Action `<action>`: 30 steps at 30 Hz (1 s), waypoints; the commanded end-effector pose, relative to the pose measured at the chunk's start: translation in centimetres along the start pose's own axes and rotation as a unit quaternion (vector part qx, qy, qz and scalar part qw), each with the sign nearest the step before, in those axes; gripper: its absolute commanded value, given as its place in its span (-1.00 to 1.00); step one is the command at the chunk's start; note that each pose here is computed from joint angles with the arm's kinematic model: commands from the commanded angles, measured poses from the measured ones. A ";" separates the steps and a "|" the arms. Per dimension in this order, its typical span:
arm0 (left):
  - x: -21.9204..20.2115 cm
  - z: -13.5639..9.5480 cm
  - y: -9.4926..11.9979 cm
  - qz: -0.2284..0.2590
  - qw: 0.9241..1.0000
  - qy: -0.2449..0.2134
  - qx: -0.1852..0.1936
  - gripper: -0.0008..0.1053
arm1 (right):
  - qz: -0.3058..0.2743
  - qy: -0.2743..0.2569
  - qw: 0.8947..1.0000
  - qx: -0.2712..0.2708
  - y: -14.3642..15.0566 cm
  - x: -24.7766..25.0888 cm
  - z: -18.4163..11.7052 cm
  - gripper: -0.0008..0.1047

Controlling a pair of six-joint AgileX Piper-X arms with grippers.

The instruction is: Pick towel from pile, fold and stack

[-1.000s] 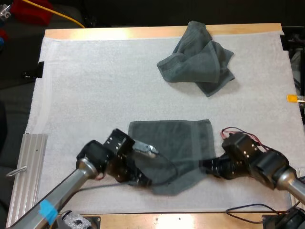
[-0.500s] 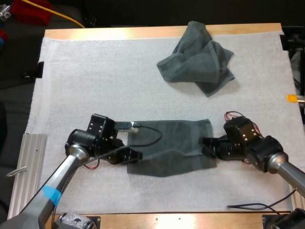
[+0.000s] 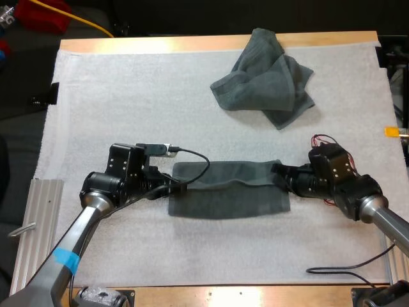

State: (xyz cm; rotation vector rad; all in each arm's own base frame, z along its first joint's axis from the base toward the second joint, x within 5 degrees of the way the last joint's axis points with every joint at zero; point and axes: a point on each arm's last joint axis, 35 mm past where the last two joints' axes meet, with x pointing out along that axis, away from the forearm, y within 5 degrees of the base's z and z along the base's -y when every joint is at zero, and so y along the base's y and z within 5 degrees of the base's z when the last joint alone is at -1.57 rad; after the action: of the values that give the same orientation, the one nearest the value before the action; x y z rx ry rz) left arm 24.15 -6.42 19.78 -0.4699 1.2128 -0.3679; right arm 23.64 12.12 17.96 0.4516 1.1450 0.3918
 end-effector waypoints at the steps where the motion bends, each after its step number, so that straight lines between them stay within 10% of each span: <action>1: -0.1 0.4 -0.1 0.003 1.000 -0.015 0.003 -0.98 | 0.000 -0.008 1.000 0.000 -0.1 0.0 0.4 -0.96; 30: 3.8 3.1 0.9 0.029 0.999 0.022 -0.015 -0.98 | -0.029 -0.028 0.999 0.005 -1.1 2.8 1.1 -0.96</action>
State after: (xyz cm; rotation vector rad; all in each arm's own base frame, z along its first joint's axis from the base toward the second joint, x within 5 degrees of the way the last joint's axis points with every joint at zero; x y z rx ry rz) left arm 28.27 -7.17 16.86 -0.4632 1.2795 -0.3203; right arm 25.50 12.55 15.39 0.4291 1.1111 0.3156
